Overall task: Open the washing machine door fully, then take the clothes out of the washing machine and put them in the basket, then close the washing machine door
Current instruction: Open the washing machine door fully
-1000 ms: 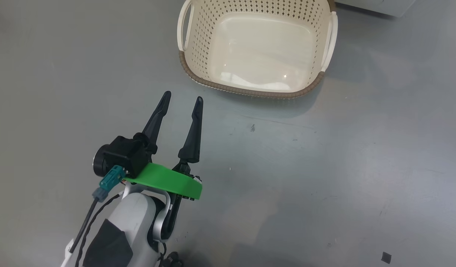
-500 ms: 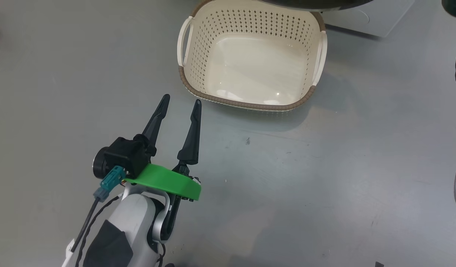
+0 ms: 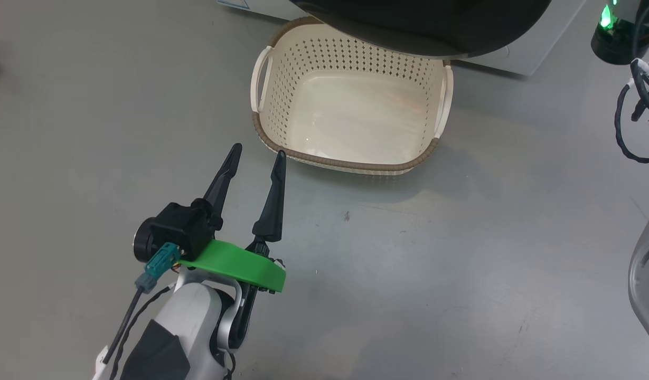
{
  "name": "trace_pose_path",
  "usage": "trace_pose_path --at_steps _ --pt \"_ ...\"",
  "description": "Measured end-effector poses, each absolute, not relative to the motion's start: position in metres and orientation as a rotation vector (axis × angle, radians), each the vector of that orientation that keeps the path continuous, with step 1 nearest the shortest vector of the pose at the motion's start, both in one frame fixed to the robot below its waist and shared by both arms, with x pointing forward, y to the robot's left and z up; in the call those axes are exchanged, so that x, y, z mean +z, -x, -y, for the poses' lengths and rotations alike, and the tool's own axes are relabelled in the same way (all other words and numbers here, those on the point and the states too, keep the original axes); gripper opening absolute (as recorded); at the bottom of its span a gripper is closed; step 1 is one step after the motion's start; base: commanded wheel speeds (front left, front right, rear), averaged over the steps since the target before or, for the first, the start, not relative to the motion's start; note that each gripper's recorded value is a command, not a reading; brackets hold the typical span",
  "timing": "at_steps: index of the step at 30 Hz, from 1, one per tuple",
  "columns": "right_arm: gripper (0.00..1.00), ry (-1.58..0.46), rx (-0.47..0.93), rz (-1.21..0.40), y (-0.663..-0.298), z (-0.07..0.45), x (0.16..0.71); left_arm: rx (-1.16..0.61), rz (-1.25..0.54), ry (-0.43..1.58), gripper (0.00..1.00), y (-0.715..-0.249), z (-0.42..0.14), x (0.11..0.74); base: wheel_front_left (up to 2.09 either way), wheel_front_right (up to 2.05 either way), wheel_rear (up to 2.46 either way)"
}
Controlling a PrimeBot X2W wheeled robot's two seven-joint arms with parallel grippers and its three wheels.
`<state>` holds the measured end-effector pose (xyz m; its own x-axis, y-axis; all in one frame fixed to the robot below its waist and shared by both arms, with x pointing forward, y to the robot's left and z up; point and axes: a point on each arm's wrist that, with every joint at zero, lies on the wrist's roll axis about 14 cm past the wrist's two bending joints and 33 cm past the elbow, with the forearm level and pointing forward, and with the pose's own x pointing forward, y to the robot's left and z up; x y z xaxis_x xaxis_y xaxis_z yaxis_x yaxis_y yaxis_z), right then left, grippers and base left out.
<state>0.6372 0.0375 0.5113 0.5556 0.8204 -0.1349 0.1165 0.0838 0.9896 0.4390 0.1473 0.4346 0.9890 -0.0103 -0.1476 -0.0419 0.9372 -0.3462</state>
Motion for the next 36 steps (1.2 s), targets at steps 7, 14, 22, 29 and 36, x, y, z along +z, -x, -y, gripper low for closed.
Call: trace_pose_path --at_steps 7,14,22,29,36 --pt "0.00 -1.406 0.653 -0.875 -0.634 -0.041 0.515 0.014 -0.142 0.358 1.00 -0.439 -0.146 0.437 0.00 0.00 0.00" --pt "0.00 -1.402 0.653 -0.861 -0.635 -0.040 0.519 0.015 -0.142 0.359 1.00 -0.438 -0.146 0.437 0.00 0.00 0.00" --pt "0.00 -1.316 0.628 -0.740 -0.639 -0.023 0.522 0.014 -0.131 0.352 1.00 -0.436 -0.147 0.442 0.00 0.00 0.00" --pt "0.00 -1.016 0.623 -0.595 -0.636 -0.003 0.525 0.019 -0.110 0.354 1.00 -0.432 -0.149 0.451 0.00 0.00 0.00" --pt "0.00 -0.720 0.565 -0.490 -0.626 0.017 0.519 0.017 -0.100 0.352 1.00 -0.425 -0.147 0.456 0.00 0.00 0.00"
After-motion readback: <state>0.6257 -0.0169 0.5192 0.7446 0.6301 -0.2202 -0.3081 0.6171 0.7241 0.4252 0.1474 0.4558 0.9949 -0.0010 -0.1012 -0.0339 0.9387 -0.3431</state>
